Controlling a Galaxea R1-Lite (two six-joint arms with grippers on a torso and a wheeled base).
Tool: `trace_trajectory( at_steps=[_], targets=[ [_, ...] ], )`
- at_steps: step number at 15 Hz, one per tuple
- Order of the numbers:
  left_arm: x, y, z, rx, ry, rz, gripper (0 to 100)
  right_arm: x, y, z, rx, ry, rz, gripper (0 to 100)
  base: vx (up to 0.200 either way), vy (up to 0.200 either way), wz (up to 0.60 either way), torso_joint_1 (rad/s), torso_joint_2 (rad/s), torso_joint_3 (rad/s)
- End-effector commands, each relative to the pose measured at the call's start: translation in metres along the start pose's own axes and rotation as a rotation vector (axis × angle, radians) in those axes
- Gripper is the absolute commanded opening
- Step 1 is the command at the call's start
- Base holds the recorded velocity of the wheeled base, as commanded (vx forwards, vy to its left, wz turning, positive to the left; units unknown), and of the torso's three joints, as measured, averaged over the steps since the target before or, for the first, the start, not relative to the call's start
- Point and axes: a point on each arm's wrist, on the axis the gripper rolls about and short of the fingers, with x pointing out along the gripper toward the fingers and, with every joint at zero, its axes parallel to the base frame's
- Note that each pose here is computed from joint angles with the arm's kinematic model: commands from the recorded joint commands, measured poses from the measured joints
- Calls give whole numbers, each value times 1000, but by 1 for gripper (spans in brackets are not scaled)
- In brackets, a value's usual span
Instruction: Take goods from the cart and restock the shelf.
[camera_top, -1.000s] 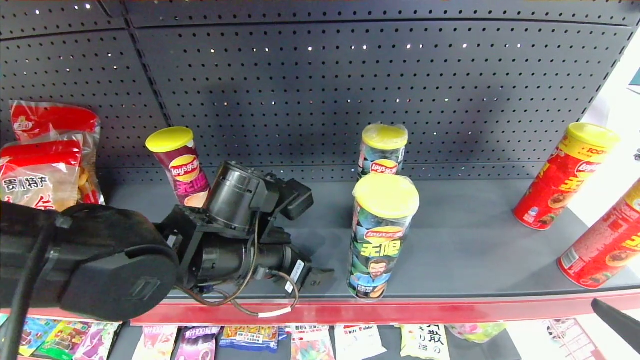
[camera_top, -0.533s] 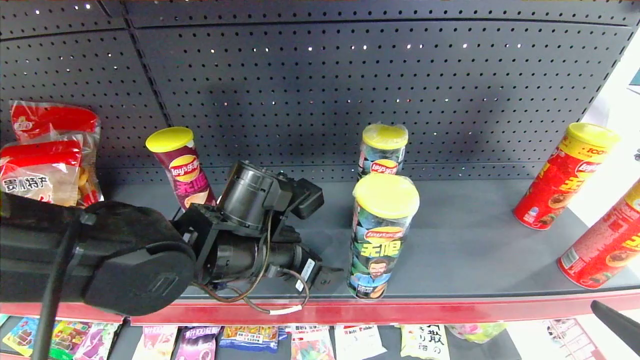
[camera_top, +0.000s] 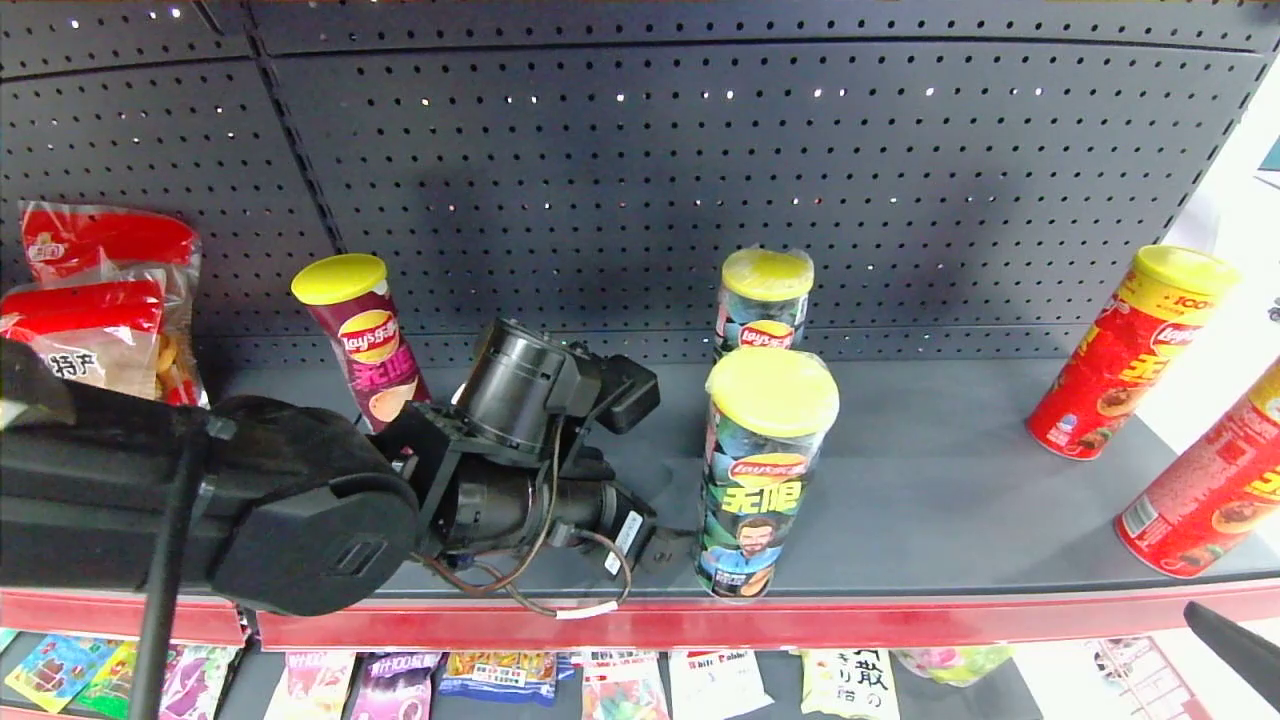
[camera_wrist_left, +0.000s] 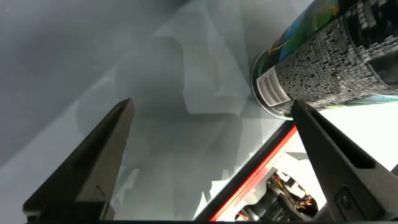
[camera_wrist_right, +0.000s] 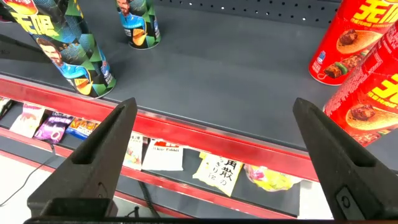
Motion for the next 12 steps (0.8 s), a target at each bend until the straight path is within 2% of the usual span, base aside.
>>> trace_trajectory(
  at_steps=[1,12],
  targets=[
    [1,0,0,1,1,-1,100,1,0,0,-1,4,-1,100,0,0,0,0,0,0],
    [7,-6,8,10,-14,-14,100,0,0,0,-1,2,1,100,0,0,0,0,0,0]
  ],
)
